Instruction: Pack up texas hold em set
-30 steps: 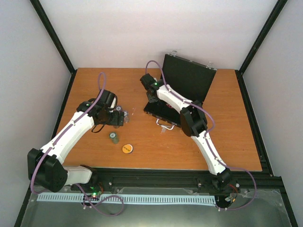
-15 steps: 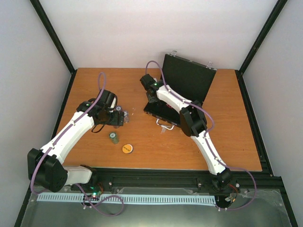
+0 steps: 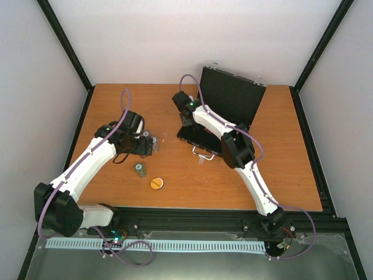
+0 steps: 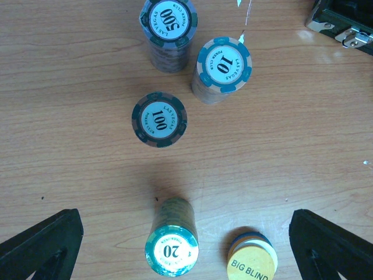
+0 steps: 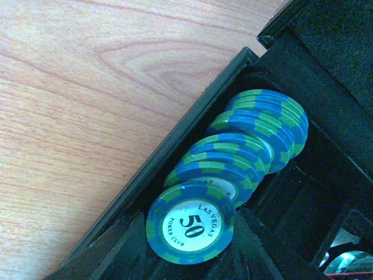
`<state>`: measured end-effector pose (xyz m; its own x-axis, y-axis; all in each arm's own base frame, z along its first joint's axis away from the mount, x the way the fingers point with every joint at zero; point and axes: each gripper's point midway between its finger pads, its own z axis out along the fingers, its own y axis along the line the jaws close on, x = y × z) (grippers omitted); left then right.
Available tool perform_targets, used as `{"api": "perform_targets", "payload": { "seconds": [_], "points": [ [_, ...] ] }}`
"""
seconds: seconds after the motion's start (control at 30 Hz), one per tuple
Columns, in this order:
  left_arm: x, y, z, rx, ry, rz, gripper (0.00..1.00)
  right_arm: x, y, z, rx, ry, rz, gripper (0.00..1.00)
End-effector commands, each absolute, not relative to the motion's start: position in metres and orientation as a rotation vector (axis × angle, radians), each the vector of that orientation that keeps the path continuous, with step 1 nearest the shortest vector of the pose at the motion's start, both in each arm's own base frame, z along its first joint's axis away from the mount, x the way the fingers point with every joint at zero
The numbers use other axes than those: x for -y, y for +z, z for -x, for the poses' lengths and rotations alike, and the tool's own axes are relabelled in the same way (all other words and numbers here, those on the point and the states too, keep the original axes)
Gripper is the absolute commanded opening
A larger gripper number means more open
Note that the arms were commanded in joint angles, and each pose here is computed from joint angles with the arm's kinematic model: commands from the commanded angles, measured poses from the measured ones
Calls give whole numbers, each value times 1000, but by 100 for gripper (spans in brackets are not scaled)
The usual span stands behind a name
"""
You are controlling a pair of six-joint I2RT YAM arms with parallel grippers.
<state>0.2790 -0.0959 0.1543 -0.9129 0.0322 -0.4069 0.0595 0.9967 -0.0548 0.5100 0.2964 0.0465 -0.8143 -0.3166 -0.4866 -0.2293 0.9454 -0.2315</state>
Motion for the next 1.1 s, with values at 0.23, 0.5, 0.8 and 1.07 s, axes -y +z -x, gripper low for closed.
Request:
{"api": "perform_targets", "payload": {
  "seconds": [0.23, 0.5, 0.8, 1.07],
  "points": [
    [100, 162, -287, -2694, -108, -90, 100, -296, 51, -520, -2523, -209, 358, 43],
    [100, 163, -288, -2692, -107, -92, 100, -296, 63, -524, -2491, -209, 342, 50],
    [100, 162, -288, -2693, -108, -92, 100, -297, 78, -526, -2466, -192, 329, 58],
    [101, 161, -288, -2692, -113, -91, 100, -303, 99, -525, -2444, -143, 348, 86]
  ]
}}
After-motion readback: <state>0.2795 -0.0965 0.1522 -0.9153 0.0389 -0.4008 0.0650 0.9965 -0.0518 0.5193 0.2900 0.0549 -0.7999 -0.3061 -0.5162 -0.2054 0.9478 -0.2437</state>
